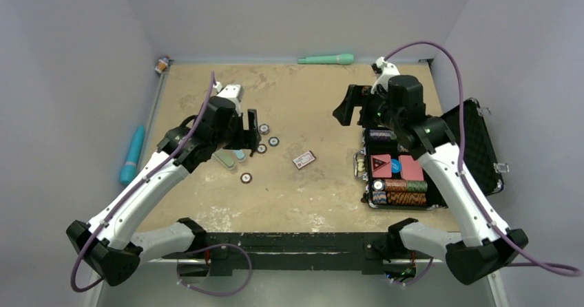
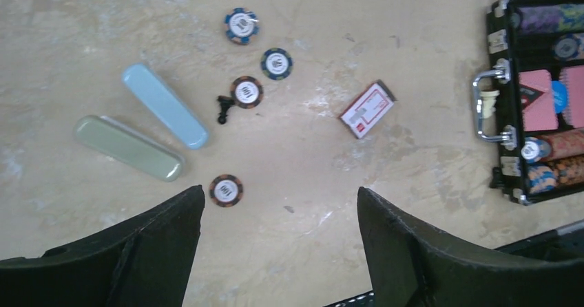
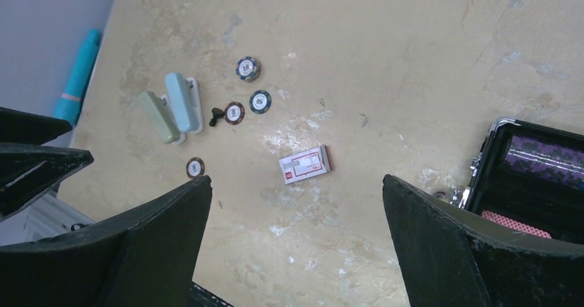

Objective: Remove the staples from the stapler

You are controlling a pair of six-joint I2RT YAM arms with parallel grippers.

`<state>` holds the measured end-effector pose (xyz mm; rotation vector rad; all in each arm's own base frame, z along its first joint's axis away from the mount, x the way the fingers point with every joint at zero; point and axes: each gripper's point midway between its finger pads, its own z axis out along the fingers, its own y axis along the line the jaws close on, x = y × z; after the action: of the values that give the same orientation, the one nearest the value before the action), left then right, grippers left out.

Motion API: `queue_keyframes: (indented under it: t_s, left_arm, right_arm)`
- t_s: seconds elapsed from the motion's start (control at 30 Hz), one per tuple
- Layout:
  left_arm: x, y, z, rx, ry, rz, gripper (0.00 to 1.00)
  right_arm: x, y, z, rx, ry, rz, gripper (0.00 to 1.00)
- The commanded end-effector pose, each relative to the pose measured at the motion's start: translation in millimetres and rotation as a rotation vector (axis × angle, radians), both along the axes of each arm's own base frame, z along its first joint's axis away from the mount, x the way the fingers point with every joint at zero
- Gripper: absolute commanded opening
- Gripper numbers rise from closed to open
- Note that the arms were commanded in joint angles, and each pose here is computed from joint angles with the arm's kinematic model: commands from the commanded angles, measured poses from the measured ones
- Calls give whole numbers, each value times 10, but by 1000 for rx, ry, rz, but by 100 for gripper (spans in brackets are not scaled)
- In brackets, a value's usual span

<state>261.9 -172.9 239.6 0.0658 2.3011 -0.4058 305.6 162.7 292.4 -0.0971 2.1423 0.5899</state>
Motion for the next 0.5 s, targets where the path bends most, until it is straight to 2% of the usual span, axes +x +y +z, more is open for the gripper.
queue_keyframes:
  t_s: [0.0, 0.23, 0.4, 0.47]
  left_arm:
    - [-12, 559, -58, 175, -49, 83, 85]
    - [249, 1128, -57, 168, -112, 230, 85]
    - [541, 1396, -201, 200, -177, 354, 90]
    - [650, 1558, -334, 183, -215, 457, 94]
  right_arm:
    - [-111, -122, 386, 64, -153, -53, 99]
    - [-437, -229, 632, 143, -280, -55, 99]
    - [-599, -249, 678, 182, -318, -40, 99]
    - [-656, -253, 691, 190, -329, -31, 99]
